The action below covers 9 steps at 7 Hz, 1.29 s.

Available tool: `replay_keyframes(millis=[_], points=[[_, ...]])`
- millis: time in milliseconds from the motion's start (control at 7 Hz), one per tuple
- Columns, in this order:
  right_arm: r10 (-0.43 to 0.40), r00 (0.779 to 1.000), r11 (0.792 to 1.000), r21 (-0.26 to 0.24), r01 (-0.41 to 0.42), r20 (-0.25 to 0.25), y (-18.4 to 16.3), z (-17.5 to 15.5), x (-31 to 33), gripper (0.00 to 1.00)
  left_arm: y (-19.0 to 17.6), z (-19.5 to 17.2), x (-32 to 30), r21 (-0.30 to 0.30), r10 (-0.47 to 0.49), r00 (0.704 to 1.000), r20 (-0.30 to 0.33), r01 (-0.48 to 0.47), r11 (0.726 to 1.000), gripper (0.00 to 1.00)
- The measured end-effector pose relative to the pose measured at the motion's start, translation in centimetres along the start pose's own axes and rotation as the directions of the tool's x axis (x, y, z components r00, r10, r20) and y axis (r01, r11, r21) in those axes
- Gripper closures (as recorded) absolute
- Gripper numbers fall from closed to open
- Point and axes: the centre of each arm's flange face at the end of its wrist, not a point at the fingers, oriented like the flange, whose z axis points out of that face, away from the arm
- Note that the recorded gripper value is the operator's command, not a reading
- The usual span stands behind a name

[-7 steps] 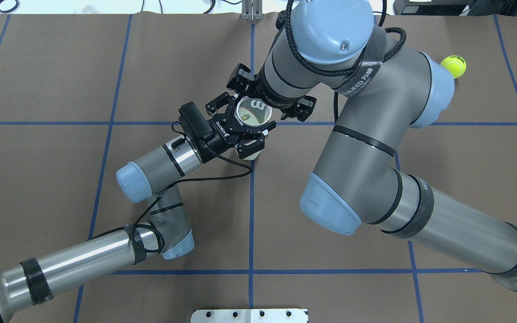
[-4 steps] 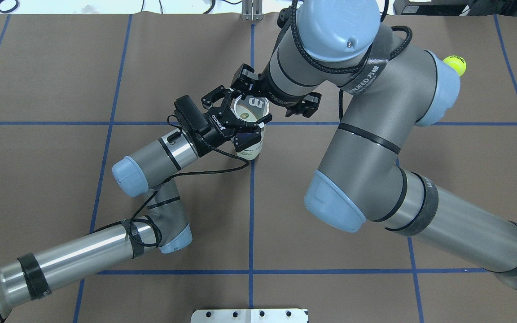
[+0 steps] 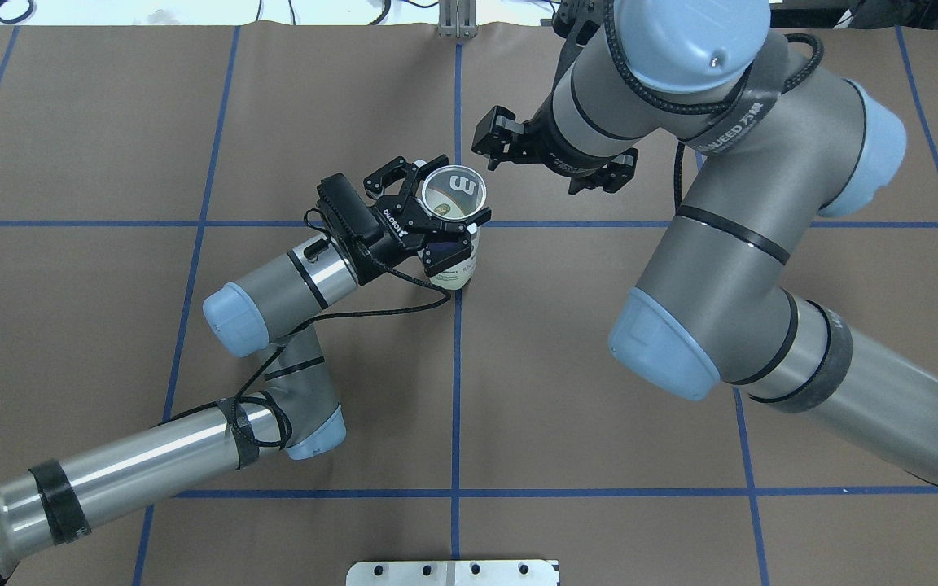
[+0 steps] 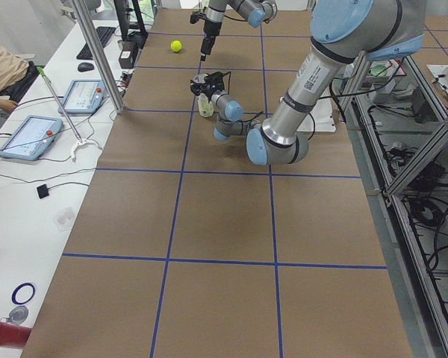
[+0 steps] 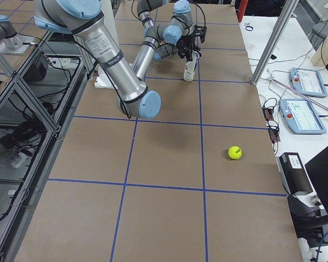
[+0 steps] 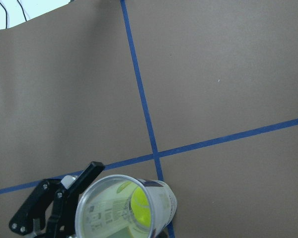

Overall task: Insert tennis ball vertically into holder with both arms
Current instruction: 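Withdraw the right gripper toward the remaining yellow ball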

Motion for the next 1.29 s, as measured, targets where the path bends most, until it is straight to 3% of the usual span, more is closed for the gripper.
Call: replay_keyframes(millis=[571,1286], points=[[-0.097,0.994,0.995,-0.015,0.097,-0.042,-4.4,-0.2,5.5,0.01,0.4,-0.3,0.1,-0.028,0.005,1.000,-0.013,-0.005,1.000,0.04],[-0.227,0.966,0.974,-0.038,0.224,-0.122,-10.7,-0.2,14.5,0.01,1.0,-1.8,-1.6,-0.053,0.020,0.999,-0.031,-0.021,0.998,0.04]])
